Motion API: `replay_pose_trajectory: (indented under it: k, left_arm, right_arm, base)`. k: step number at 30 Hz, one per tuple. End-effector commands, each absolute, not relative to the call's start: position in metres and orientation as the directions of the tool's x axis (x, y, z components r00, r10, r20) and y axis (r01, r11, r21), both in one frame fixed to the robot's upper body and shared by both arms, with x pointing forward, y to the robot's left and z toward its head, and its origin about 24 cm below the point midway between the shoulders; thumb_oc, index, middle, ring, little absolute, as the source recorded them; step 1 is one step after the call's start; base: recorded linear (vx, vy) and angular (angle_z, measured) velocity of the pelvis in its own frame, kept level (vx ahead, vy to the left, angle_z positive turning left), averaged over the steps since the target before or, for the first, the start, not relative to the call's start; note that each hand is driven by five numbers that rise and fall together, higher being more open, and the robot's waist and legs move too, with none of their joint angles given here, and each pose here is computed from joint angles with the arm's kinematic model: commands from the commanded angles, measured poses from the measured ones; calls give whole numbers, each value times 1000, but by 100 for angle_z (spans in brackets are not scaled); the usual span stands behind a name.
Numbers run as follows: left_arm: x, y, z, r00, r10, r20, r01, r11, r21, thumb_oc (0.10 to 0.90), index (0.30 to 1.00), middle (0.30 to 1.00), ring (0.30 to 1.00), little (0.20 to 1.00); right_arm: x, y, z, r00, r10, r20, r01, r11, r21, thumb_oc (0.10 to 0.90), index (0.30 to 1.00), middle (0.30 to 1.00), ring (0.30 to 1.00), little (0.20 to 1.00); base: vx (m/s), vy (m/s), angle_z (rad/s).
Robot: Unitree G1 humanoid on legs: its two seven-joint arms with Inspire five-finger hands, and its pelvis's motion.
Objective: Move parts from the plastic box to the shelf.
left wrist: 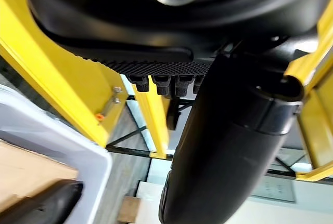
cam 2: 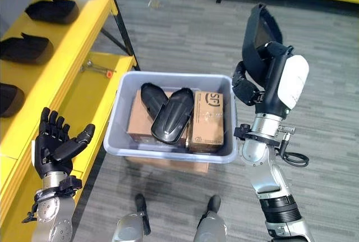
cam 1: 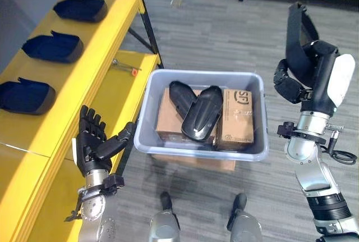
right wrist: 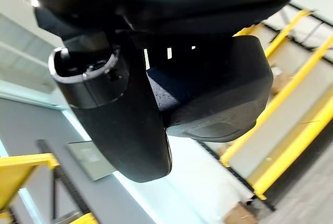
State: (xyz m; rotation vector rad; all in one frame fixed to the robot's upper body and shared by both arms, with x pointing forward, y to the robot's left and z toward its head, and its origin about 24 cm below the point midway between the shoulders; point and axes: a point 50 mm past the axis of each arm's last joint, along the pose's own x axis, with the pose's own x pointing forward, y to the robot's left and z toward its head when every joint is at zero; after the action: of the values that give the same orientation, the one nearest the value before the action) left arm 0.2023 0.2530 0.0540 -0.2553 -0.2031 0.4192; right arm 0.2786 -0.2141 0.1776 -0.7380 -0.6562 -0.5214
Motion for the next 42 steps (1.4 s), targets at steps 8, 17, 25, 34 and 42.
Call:
replay_pose_trajectory:
  k: [8,17,25,34,42]
  left_arm:
    - [203,253,96,925,128,357,-80,986,-145,900,1000,1000,1000,1000]
    - [203,229,128,854,-118,507,175,982,-67,900,1000,1000,1000,1000]
    - [207,222,131,831,-282,478,330,944,-17,900,1000,1000,1000,1000]
    - [215,230,136,837,-111,537,204,972,-117,900,1000,1000,1000,1000]
    - [211,236,130,842,-58,537,155,978,-136,900,1000,1000,1000,1000]
  right_arm:
    - [250,-169,234,485,114,867,504,774,-383,400,300,300,300,300]
    - [243,-160,235,481,147,864,454,802,-389,400,300,300,300,300]
    - [235,-164,213,501,103,860,499,777,-384,400,300,300,300,300]
    - [244,-163,206,522,149,840,546,697,-464,400,300,300,300,300]
    - [248,-159,211,513,188,838,590,632,-503,400,300,300,300,300]
  base:
    - [-34,109,9]
    - [-49,171,23]
    - [1,90,57]
    - [-26,-102,54]
    - [-28,-177,10]
